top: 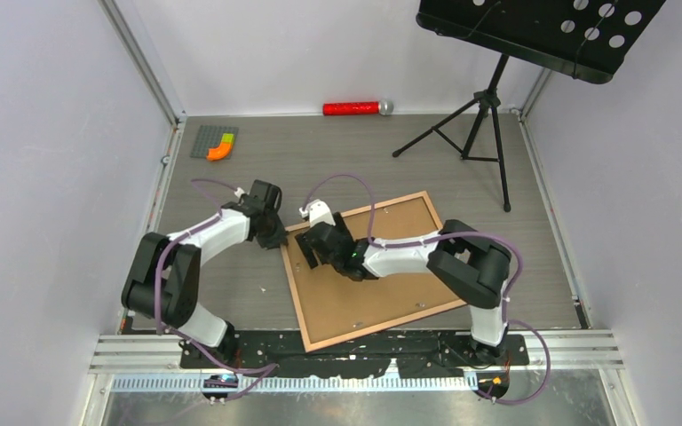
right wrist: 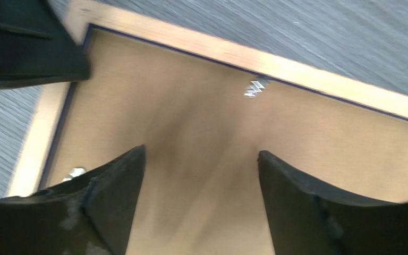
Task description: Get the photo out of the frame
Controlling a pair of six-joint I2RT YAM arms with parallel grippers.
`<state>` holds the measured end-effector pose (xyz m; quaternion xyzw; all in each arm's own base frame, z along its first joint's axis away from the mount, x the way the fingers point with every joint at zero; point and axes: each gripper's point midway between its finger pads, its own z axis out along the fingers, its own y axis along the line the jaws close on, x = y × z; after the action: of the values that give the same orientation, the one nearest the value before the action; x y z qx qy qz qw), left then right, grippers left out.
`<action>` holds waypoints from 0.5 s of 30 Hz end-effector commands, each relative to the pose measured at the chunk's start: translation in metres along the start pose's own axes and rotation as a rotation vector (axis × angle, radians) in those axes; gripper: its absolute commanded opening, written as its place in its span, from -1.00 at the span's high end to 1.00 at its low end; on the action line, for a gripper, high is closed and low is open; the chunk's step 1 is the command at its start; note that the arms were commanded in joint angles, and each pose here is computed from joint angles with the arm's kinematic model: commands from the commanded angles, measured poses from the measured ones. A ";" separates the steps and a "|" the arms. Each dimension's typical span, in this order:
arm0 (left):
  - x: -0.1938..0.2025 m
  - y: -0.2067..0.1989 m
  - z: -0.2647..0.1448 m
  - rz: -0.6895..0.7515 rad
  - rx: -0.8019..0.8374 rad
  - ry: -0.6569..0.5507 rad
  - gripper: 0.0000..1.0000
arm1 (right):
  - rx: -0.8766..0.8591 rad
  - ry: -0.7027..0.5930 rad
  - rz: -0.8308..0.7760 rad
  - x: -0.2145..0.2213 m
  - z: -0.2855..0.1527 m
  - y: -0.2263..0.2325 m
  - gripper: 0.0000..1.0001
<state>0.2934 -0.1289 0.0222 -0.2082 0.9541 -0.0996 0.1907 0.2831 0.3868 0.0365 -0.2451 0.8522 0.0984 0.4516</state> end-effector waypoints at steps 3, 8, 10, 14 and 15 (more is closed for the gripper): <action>0.037 0.050 -0.012 -0.123 -0.168 0.059 1.00 | 0.073 -0.068 0.154 -0.036 -0.032 -0.046 -0.90; 0.050 0.068 -0.014 -0.200 -0.194 0.041 1.00 | 0.095 -0.028 0.311 -0.036 -0.044 -0.086 -0.97; 0.050 0.069 -0.017 -0.217 -0.181 0.028 1.00 | 0.159 0.000 0.337 -0.024 -0.059 -0.111 -0.99; 0.034 0.055 -0.038 -0.160 -0.106 -0.025 0.42 | 0.362 0.084 0.447 0.011 -0.104 -0.169 -0.93; 0.028 0.051 -0.045 -0.140 -0.080 -0.051 0.00 | 0.416 0.107 0.512 0.024 -0.113 -0.182 -0.92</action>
<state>0.2534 -0.0925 0.0233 -0.2956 0.9293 -0.0664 0.2111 0.3111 0.2455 0.0947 -0.0403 0.8911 0.0786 0.4452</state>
